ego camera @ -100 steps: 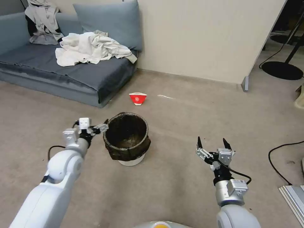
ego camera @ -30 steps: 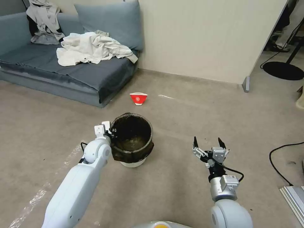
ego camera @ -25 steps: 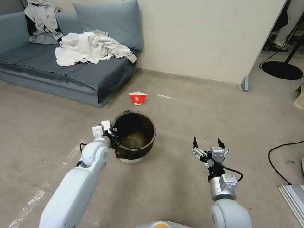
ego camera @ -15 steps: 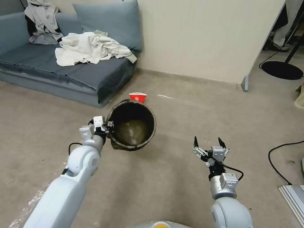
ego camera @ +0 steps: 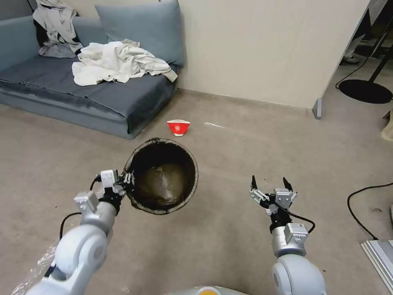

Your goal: Pick up the trash can from the floor.

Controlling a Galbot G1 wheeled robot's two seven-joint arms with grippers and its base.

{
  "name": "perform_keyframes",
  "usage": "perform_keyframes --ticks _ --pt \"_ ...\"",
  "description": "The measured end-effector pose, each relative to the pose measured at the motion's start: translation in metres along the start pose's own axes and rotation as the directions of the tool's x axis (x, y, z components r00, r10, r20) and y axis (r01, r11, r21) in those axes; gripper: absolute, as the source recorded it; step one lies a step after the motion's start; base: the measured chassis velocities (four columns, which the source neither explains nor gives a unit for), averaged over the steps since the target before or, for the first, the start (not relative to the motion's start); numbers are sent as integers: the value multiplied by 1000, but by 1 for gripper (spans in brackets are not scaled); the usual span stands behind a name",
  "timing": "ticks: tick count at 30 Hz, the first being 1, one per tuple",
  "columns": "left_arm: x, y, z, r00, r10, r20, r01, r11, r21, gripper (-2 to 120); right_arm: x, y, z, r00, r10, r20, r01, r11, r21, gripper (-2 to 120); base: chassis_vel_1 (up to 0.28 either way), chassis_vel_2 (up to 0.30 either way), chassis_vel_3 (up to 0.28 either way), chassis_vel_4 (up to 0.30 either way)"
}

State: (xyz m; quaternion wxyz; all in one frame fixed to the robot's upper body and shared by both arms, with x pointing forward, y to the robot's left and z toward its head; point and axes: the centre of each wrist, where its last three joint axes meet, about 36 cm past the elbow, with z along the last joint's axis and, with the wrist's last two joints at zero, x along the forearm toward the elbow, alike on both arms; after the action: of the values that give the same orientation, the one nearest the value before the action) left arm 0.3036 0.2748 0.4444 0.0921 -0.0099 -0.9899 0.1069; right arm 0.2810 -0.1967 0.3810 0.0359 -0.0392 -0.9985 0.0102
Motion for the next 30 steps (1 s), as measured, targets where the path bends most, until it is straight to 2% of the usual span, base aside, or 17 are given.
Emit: perform_keyframes --ticks 7,12,30 --pt "10 -13 -1 999 21 45 -19 999 -43 5 0 0 -2 1000 2 10 -2 1000 1 100 0 0 0 0" --pt "10 -16 -1 998 21 62 -17 997 -78 5 0 0 -4 1000 3 15 -3 1000 -1 100 0 0 0 0" --pt "5 -15 0 998 19 53 -15 996 -83 5 -2 -1 -7 1000 6 27 -6 1000 -1 100 0 0 0 0"
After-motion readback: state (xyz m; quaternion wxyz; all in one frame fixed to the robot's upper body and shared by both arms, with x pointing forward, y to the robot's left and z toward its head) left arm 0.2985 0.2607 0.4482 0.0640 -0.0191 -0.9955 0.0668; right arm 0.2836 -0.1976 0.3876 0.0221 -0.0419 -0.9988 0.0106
